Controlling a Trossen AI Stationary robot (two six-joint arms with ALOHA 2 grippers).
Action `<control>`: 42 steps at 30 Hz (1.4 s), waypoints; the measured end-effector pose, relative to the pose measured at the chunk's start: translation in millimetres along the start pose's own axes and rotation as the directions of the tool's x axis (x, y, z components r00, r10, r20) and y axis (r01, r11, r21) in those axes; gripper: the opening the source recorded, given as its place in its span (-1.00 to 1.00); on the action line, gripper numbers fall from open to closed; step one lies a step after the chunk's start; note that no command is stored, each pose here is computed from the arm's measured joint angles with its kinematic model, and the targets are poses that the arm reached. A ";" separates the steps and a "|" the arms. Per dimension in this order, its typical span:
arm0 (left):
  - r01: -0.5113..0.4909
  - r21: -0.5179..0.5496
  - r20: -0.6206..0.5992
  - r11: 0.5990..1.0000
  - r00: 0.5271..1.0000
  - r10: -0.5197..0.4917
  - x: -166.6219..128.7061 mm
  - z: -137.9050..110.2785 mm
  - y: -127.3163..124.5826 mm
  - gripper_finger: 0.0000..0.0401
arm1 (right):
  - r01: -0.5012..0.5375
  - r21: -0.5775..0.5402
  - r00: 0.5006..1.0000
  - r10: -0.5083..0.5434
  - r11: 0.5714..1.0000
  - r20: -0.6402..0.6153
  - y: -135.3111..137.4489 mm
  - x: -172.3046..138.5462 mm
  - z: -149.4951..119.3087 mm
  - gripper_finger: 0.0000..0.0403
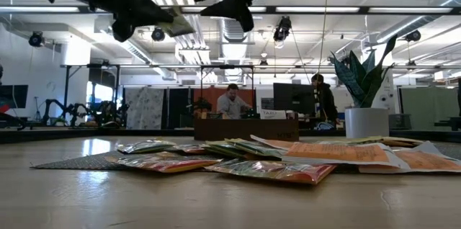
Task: Pick & Place Tea
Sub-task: Put the yellow tea bag into the middle section of the wooden organizer
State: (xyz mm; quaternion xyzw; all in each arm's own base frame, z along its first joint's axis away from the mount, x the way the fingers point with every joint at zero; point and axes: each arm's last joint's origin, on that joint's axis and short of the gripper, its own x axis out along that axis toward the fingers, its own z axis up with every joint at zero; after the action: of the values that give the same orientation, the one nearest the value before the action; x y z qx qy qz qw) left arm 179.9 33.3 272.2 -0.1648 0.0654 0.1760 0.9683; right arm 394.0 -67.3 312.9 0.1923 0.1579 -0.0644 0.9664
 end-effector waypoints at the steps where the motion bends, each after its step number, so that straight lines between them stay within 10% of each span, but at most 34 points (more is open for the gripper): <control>1: 0.021 0.013 -0.027 1.000 0.999 -0.021 1.5 -0.8 -0.9 -0.98 | -0.004 -0.051 1.000 0.003 0.999 -0.023 0.6 -0.5 -0.2 -0.20; 6: 0.066 0.149 -0.112 0.987 0.992 -0.050 14.7 9.0 -8.5 -0.98 | -0.009 -0.247 0.996 -0.013 0.969 -0.086 4.6 -3.7 2.7 -0.21; 17: 0.202 0.416 -0.379 0.887 0.925 -0.033 56.4 32.2 -26.9 -0.99 | -0.011 -0.299 0.968 -0.064 0.954 -0.241 7.3 -12.5 5.2 -0.27; 42: 0.265 0.469 -0.399 0.843 0.915 -0.066 82.7 38.7 -35.1 -0.99 | -0.030 -0.322 0.947 -0.076 0.946 -0.312 10.4 -13.4 -3.0 -0.58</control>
State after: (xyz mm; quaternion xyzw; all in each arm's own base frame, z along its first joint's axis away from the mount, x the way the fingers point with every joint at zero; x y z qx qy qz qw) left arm 272.2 42.0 303.6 0.0641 0.2749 0.0323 0.9588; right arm 382.5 -55.7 318.3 0.0378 0.3233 -0.0170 0.9454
